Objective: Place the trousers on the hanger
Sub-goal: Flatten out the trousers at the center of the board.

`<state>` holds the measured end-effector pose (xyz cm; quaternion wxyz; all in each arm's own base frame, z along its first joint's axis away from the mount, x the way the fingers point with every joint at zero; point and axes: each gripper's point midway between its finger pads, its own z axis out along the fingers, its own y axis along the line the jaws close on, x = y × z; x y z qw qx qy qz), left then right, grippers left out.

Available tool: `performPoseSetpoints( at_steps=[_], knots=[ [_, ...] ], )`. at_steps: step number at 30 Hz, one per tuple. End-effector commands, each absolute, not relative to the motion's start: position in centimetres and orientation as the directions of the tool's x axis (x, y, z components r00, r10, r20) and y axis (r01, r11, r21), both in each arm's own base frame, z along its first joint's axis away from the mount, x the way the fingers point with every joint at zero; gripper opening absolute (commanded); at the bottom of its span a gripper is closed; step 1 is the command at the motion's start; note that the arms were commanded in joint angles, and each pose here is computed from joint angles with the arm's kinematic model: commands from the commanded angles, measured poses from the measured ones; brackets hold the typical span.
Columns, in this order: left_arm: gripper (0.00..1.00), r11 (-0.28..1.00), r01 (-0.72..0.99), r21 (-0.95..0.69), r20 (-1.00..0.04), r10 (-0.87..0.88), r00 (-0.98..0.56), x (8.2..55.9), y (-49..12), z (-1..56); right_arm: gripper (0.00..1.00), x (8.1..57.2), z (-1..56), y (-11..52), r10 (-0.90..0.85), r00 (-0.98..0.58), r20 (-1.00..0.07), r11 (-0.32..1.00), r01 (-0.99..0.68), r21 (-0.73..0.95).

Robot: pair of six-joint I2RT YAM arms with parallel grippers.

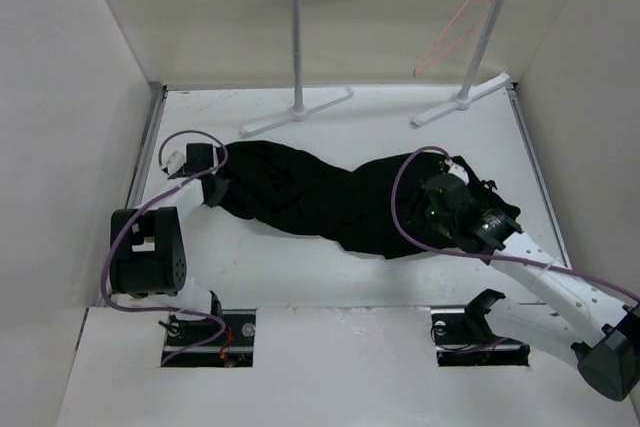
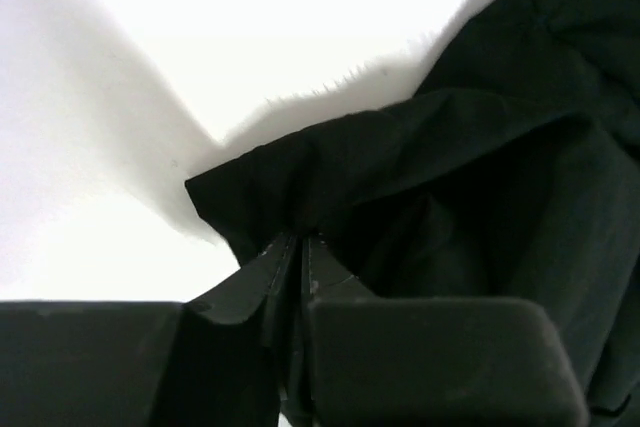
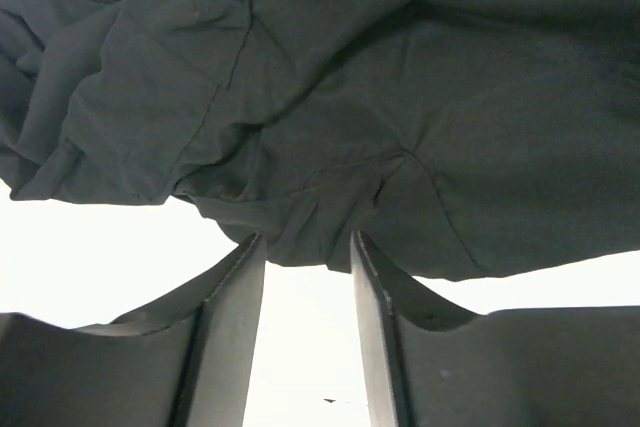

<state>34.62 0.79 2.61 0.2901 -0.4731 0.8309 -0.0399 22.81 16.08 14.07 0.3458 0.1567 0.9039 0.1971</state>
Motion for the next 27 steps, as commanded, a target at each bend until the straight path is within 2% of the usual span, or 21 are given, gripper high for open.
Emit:
performPoseSetpoints(
  at_steps=[1,3,5,7,9,12,16,19,21,23,24,25,27],
  knots=[
    [0.02,0.52,-0.729,-0.445,-0.523,-0.812,-0.259,37.7,2.5,10.1,0.49,23.8,15.5,16.3,0.444,-0.672,-0.593,0.855,0.119,0.505],
    [0.02,0.545,-0.668,-0.506,-0.59,-0.784,-0.192,39.3,2.9,16.8,0.56,24.2,15.3,15.6,0.456,-0.657,-0.6,0.854,0.135,0.502],
    [0.02,0.585,-0.604,-0.54,-0.648,-0.748,-0.145,39.8,3.0,23.4,0.59,24.6,14.8,14.7,0.478,-0.645,-0.596,0.851,0.171,0.497],
    [0.02,0.629,-0.555,-0.544,-0.709,-0.699,-0.097,39.1,3.2,29.3,0.62,24.9,14.3,13.5,0.511,-0.624,-0.592,0.839,0.214,0.5],
    [0.03,0.662,-0.532,-0.528,-0.754,-0.653,-0.066,37.5,3.5,32.5,0.63,25.1,14.1,12.7,0.537,-0.604,-0.589,0.826,0.236,0.511],
    [0.06,0.67,-0.558,-0.49,-0.788,-0.614,-0.046,34.7,4.4,33.0,0.66,25.1,13.3,11.4,0.558,-0.591,-0.582,0.818,0.275,0.505],
    [0.05,0.603,-0.678,-0.42,-0.781,-0.621,-0.069,31.0,7.4,29.2,0.67,24.6,12.3,9.7,0.585,-0.575,-0.572,0.805,0.332,0.491],
    [0.04,0.568,-0.721,-0.396,-0.786,-0.616,-0.053,29.1,8.8,29.3,0.68,24.2,12.2,8.6,0.605,-0.556,-0.57,0.794,0.364,0.487],
    [0.04,0.575,-0.701,-0.422,-0.79,-0.613,-0.027,29.0,8.7,30.8,0.59,24.1,12.1,8.3,0.604,-0.556,-0.572,0.795,0.364,0.486],
    [0.04,0.592,-0.662,-0.459,-0.78,-0.626,-0.019,29.8,7.9,32.7,0.38,24.0,11.9,8.3,0.599,-0.565,-0.567,0.797,0.36,0.484],
    [0.04,0.609,-0.632,-0.48,-0.776,-0.631,-0.019,30.2,7.1,33.9,0.31,24.0,11.9,8.4,0.598,-0.569,-0.565,0.798,0.358,0.484],
    [0.03,0.627,-0.6,-0.497,-0.774,-0.633,-0.019,30.5,6.1,34.9,0.28,24.0,11.9,8.5,0.598,-0.572,-0.561,0.798,0.355,0.487],
    [0.03,0.653,-0.554,-0.516,-0.779,-0.627,-0.013,31.2,4.6,36.7,0.28,24.0,12.2,8.7,0.598,-0.57,-0.563,0.796,0.344,0.498]
  ],
)
